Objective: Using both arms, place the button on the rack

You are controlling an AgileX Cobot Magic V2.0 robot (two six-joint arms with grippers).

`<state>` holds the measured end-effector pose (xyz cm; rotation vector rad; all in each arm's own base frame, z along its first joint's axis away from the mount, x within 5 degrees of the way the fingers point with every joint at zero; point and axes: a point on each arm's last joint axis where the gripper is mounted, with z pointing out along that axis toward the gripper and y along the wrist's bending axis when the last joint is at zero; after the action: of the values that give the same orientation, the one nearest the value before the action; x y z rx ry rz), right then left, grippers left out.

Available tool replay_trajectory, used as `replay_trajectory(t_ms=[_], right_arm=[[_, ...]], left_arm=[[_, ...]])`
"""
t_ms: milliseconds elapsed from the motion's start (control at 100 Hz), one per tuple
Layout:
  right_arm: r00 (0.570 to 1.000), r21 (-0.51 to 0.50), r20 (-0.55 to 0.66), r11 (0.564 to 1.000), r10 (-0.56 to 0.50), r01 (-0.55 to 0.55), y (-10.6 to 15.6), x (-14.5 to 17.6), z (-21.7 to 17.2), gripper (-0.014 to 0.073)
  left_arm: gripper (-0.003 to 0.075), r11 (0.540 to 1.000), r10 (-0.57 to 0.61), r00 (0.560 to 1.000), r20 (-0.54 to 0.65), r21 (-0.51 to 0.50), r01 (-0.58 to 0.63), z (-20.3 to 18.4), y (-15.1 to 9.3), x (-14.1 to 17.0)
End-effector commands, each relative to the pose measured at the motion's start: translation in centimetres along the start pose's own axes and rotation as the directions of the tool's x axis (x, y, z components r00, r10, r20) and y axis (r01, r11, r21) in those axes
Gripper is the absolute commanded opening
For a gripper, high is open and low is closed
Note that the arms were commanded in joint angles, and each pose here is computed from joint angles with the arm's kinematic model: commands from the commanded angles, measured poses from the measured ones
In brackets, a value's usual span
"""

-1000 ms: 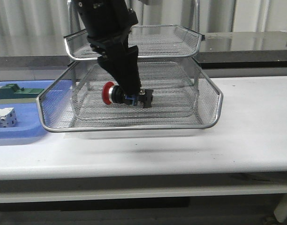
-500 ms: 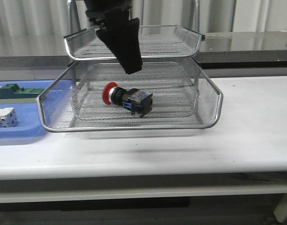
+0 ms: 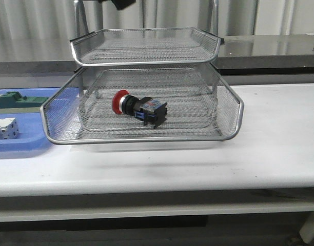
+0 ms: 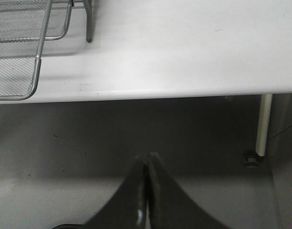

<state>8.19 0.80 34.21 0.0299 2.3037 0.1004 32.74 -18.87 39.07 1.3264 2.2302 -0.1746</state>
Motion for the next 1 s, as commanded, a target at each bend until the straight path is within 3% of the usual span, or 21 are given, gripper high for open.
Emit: replay_trajectory(t_ms=[0,280,540,750,990], right_arm=[[0.996,-0.001,0.094,1.0,-0.005,0.005,0.0,-1.3,-0.8,-0.0067],[0.996,-0.001,0.094,1.0,-0.005,0.005,0.0,-1.3,-0.8,-0.0067],[0.996,-0.001,0.094,1.0,-0.005,0.005,0.0,-1.3,-0.8,-0.0067],[0.996,-0.001,0.094,1.0,-0.005,0.005,0.0,-1.3,-0.8,-0.0067],[0.996,-0.001,0.094,1.0,-0.005,0.005,0.0,-1.3,-0.8,-0.0067]], left_arm=[[0.0554,0.994,-0.087,0.992,0.092,-0.063,0.093,-5.4,0.6,0.7],[0.0499,0.944,-0.28,0.956,0.091,-0.154,0.292,-9.3,2.6,6.4],[0.0479,0.876,-0.421,0.901,0.1,-0.214,0.433,-11.0,2.3,12.3],[0.0479,0.79,-0.464,0.841,0.277,-0.3,0.535,-12.3,0.3,16.3],[0.0479,0.694,-0.373,0.743,0.555,-0.364,0.621,-12.6,-4.2,19.6]])
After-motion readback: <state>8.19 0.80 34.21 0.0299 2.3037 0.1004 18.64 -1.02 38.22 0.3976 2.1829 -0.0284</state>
